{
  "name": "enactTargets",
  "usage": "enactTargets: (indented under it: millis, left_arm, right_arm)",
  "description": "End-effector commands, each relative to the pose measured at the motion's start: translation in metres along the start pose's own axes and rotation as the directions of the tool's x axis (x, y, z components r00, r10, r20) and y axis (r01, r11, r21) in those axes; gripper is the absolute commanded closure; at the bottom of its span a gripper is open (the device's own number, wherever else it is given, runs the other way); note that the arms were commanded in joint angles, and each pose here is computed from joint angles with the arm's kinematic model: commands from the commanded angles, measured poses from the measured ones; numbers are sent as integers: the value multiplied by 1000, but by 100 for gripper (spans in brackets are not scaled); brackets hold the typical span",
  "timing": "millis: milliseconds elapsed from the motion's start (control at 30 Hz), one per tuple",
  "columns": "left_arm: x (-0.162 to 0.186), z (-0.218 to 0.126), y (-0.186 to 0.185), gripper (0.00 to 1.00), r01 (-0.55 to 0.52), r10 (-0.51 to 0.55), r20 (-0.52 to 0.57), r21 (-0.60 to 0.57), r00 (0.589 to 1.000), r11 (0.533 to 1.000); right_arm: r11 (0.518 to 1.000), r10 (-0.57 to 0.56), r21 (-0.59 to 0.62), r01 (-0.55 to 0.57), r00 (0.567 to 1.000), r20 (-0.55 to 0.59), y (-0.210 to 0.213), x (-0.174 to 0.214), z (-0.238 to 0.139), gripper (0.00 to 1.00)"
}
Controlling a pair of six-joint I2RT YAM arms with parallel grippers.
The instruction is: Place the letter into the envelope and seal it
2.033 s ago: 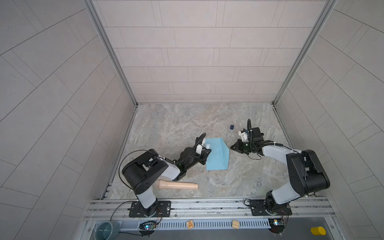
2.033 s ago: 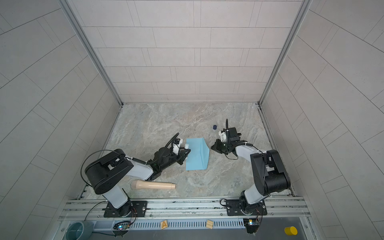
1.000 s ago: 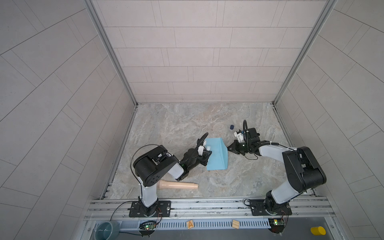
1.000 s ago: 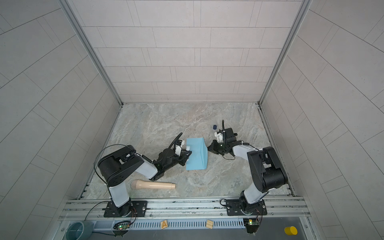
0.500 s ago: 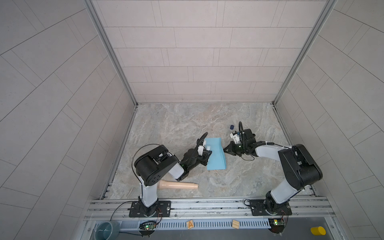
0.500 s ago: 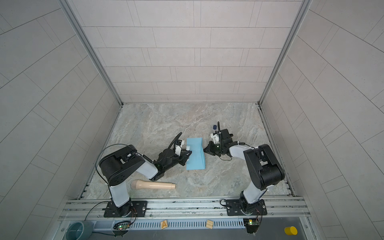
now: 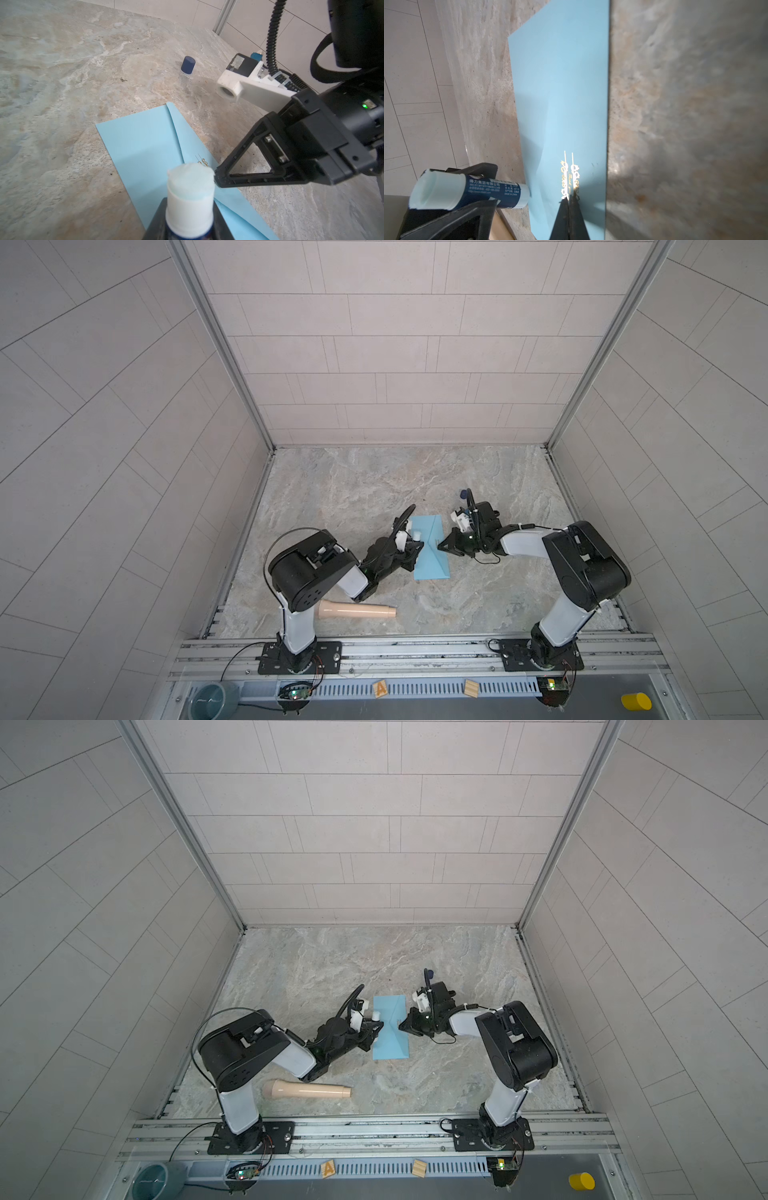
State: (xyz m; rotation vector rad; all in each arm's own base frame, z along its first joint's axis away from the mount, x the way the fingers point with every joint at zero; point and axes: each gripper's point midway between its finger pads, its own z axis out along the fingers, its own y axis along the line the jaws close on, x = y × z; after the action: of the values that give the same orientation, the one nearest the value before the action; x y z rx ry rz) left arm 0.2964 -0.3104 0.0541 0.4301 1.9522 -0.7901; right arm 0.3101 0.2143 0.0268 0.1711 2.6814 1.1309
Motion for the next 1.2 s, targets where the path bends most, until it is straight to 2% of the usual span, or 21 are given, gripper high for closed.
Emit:
enactTargets:
  millis: [0, 500, 1167]
  left_arm:
    - [-10, 1, -5, 100, -2, 2, 34, 11, 999, 1000]
    - [-10, 1, -5, 100, -3, 3, 34, 8, 999, 1000]
    - [-11, 0, -3, 100, -4, 5, 31, -7, 1000, 1000]
  right_arm:
    - [1000, 0, 10, 1, 1000, -3, 1, 0, 6, 100]
    - [998, -21, 63, 24, 999, -45, -3, 11, 23, 100]
    - [995, -22, 98, 26, 999, -45, -7, 1, 32, 100]
